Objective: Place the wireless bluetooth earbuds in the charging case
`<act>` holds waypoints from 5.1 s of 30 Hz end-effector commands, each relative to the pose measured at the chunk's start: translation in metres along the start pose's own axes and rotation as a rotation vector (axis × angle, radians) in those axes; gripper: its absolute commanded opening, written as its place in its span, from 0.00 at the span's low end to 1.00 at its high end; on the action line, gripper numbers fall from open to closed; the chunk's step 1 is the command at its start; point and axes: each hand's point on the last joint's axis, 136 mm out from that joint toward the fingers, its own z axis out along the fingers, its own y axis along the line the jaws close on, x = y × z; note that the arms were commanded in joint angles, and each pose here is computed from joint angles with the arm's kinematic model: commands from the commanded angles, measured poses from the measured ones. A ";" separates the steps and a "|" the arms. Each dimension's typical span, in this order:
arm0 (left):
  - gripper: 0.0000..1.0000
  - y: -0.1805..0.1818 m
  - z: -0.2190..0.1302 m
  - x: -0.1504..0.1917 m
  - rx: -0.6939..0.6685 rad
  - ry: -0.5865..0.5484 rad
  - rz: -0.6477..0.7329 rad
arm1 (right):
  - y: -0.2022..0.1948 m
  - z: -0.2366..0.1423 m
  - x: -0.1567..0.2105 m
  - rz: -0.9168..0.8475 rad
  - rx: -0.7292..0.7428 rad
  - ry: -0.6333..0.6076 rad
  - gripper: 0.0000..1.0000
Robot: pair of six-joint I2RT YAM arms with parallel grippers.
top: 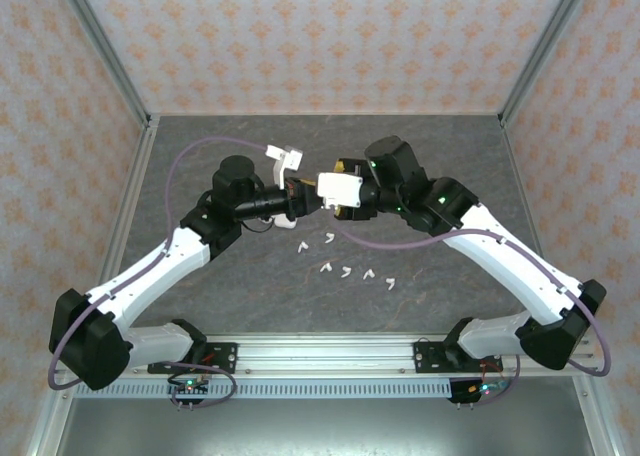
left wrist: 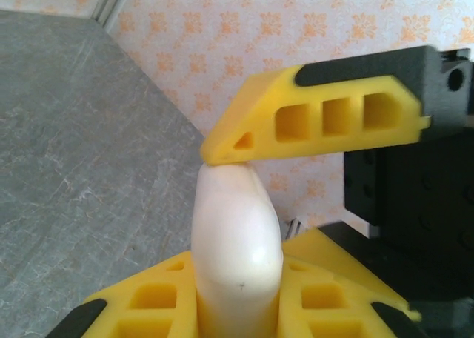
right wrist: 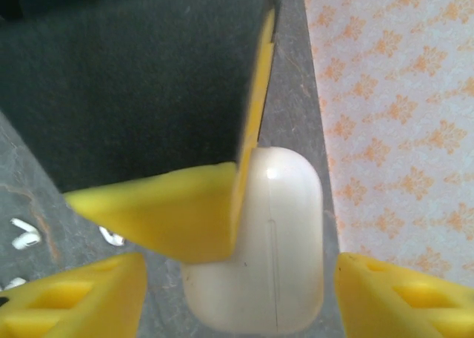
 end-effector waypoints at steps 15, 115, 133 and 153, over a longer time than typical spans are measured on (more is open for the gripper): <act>0.00 -0.012 -0.034 0.003 -0.077 -0.152 0.630 | 0.003 -0.070 -0.024 0.537 -0.011 -0.321 0.99; 0.00 -0.034 -0.052 0.065 0.021 0.076 0.891 | 0.203 0.094 0.217 1.710 0.173 0.790 0.39; 0.00 -0.030 -0.052 0.069 0.012 0.092 0.902 | 0.210 0.092 0.204 1.725 0.130 0.810 0.34; 0.00 -0.028 -0.052 0.070 0.012 0.100 0.899 | 0.220 0.088 0.213 1.730 0.151 0.843 0.34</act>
